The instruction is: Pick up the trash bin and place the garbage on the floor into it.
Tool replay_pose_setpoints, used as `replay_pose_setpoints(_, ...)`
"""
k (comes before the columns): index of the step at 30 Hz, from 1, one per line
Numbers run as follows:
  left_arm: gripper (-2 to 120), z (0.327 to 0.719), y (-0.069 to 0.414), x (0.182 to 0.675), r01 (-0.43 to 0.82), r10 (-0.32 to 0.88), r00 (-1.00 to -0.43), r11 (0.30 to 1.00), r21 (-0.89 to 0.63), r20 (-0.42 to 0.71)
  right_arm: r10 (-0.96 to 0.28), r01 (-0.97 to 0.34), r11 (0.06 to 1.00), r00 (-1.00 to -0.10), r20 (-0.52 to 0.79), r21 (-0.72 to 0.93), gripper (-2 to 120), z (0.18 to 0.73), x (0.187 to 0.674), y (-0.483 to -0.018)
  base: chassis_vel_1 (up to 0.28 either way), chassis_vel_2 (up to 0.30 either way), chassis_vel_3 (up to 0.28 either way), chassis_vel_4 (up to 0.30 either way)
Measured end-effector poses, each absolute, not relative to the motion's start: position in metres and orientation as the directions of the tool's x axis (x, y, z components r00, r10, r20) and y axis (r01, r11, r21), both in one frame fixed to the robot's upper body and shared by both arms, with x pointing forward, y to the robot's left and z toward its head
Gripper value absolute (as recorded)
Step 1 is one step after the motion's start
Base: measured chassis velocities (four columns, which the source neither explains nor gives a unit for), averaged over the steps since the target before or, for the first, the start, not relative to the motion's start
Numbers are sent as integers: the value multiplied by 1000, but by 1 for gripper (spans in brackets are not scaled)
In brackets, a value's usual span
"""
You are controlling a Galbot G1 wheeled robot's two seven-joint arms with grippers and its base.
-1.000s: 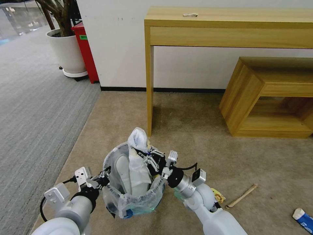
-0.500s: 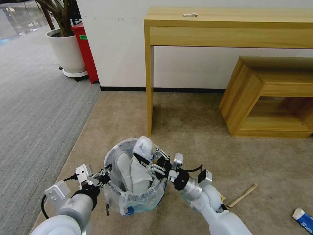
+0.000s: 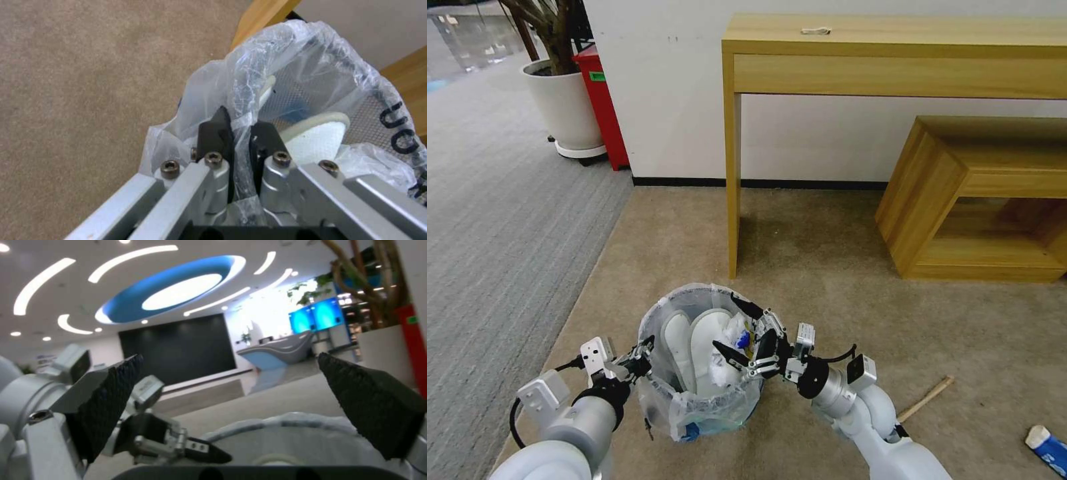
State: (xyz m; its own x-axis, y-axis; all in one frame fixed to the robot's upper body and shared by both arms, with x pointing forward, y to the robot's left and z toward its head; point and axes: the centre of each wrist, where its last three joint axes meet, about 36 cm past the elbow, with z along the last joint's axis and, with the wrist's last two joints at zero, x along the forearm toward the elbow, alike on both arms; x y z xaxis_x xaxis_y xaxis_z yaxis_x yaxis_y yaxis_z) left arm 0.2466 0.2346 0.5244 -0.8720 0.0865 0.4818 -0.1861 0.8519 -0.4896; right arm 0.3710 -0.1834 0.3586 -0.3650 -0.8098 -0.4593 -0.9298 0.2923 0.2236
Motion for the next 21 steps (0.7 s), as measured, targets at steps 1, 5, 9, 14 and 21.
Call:
replay_pose_setpoints(1, 3, 525, 237, 247, -191, 79, -874, 852, -487, 480, -795, -916, 325, -399, -457, 236, 100, 359, 369, -183, 0, 0, 0, 0)
replay_pose_setpoints(5, 3, 529, 249, 250, -207, 37, -887, 858, -469, 460, -737, -859, 431, -512, -441, 277, 100, 365, 367, -182, 0, 0, 0, 0)
replay_pose_setpoints(9, 3, 537, 265, 252, -237, -34, -903, 872, -428, 429, -628, -720, 624, -693, -354, 303, 100, 374, 364, -192, 0, 0, 0, 0)
replay_pose_setpoints(14, 3, 540, 281, 254, -280, -98, -904, 871, -403, 415, -408, -444, 845, -895, -179, 299, 100, 384, 355, -211, 0, 0, 0, 0)
replay_pose_setpoints(21, 3, 534, 299, 254, -344, -149, -887, 845, -410, 436, -230, -257, 927, -965, -125, 273, 100, 395, 336, -241, 0, 0, 0, 0)
